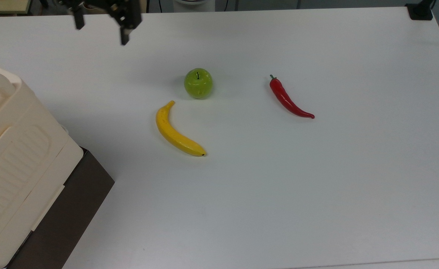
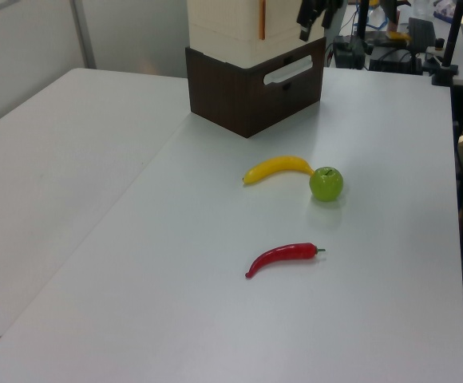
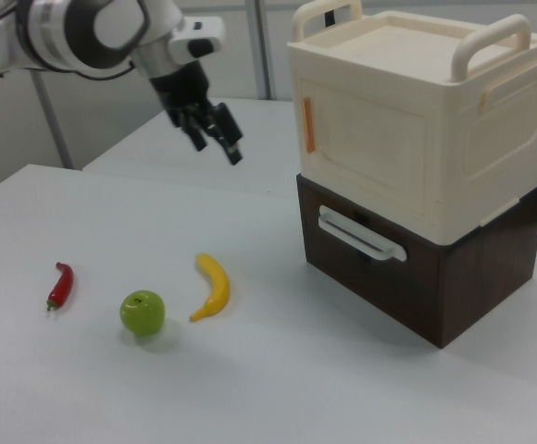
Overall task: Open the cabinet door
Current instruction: 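Move the gripper to the orange handle on the cabinet door and grasp it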
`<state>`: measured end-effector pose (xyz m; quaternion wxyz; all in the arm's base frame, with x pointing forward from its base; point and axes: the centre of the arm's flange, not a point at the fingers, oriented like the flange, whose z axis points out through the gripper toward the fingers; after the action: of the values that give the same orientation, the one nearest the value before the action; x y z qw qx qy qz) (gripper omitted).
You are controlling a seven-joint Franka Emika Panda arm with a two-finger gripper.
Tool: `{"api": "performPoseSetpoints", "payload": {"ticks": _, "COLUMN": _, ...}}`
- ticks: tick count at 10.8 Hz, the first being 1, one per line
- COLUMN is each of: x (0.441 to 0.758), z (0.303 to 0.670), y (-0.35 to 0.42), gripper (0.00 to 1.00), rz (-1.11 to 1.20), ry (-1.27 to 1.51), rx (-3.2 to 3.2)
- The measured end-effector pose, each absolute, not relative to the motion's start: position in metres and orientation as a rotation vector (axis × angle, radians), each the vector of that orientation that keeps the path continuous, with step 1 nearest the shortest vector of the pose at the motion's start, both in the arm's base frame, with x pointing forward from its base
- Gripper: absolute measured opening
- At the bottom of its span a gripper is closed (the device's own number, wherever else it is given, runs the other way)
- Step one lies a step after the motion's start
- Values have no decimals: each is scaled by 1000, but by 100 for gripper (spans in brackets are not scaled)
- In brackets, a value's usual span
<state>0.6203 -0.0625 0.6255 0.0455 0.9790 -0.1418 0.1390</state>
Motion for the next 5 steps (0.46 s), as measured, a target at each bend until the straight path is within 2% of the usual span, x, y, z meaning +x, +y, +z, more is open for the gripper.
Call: {"api": "performPoseSetpoints", "payload": {"ticks": 5, "x": 655, "z": 621, "y": -114, "gripper": 100, "rz": 788, "ry": -513, "rx": 2899}}
